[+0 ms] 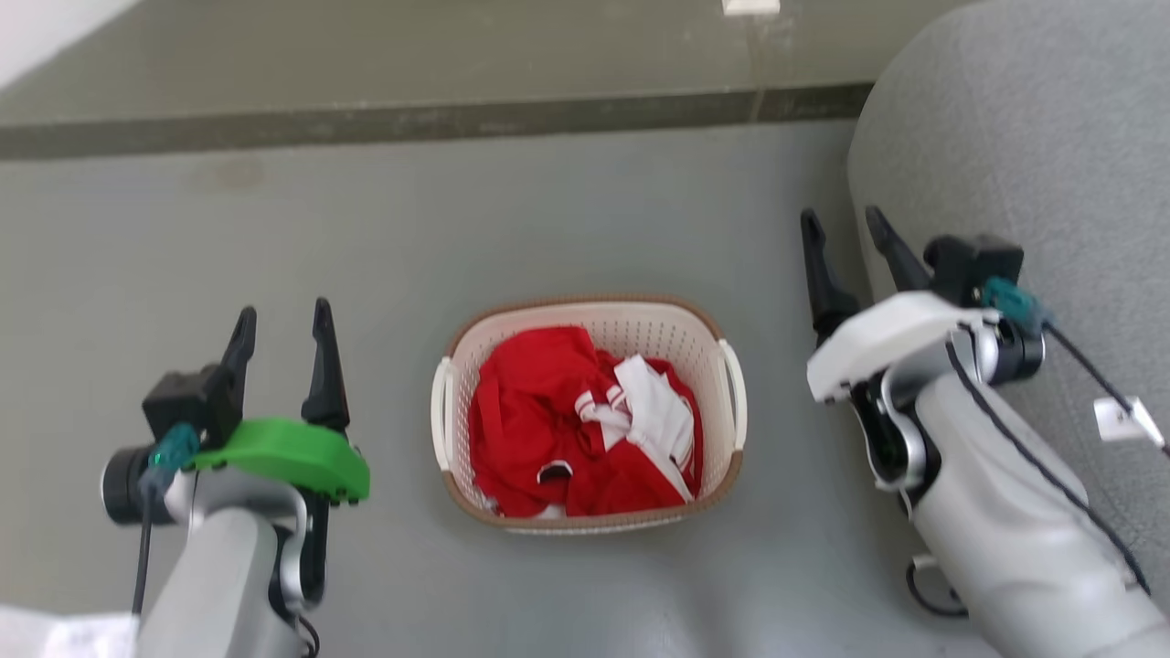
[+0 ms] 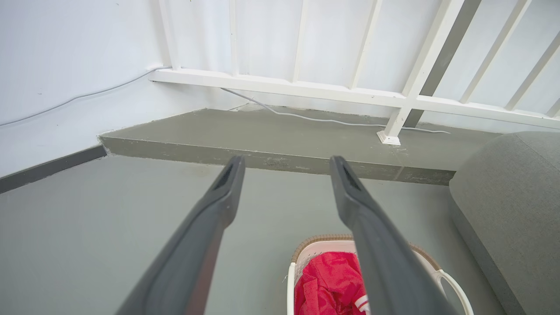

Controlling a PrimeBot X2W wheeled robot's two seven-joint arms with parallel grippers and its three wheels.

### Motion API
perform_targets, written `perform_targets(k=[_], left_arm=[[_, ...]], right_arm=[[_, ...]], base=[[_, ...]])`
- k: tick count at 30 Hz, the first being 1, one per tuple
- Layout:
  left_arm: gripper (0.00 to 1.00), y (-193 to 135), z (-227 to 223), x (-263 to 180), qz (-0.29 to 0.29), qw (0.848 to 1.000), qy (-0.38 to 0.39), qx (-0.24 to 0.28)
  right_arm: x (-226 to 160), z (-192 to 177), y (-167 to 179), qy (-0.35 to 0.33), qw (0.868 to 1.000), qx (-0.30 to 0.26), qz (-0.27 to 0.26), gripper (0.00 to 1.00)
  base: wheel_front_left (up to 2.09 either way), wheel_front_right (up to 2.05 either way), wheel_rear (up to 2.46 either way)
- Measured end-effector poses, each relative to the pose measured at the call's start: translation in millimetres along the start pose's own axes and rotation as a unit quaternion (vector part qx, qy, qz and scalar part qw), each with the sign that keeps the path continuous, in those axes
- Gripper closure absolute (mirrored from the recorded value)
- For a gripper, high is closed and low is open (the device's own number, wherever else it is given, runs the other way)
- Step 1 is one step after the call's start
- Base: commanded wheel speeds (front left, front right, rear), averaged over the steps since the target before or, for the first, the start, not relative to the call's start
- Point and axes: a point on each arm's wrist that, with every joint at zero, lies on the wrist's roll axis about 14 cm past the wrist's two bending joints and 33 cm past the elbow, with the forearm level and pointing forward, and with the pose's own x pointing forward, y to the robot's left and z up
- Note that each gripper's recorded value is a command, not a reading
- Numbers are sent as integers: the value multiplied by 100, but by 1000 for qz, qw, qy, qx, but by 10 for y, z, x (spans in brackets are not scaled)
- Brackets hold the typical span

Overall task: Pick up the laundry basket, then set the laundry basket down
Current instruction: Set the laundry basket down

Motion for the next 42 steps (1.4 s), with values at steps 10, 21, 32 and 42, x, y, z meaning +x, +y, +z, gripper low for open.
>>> perform_targets(k=[10, 21, 32, 42], left_arm=[[0, 39, 193, -443, 16, 999, -36, 7], [0, 113, 180, -787, 36, 998, -40, 12], [0, 163, 264, -965, 46, 997, -55, 20], [0, 130, 235, -1097, 41, 997, -52, 38]], right_arm=[[-409, 92, 92, -28, 1000, 5, 0, 0], [-711, 66, 25, -39, 999, 11, -20, 0], [-916, 18, 72, -41, 999, 17, -26, 0], [-1042, 50, 38, -51, 998, 16, -36, 0]], base=[[0, 0, 0], [0, 0, 0], [0, 0, 0], [0, 0, 0]])
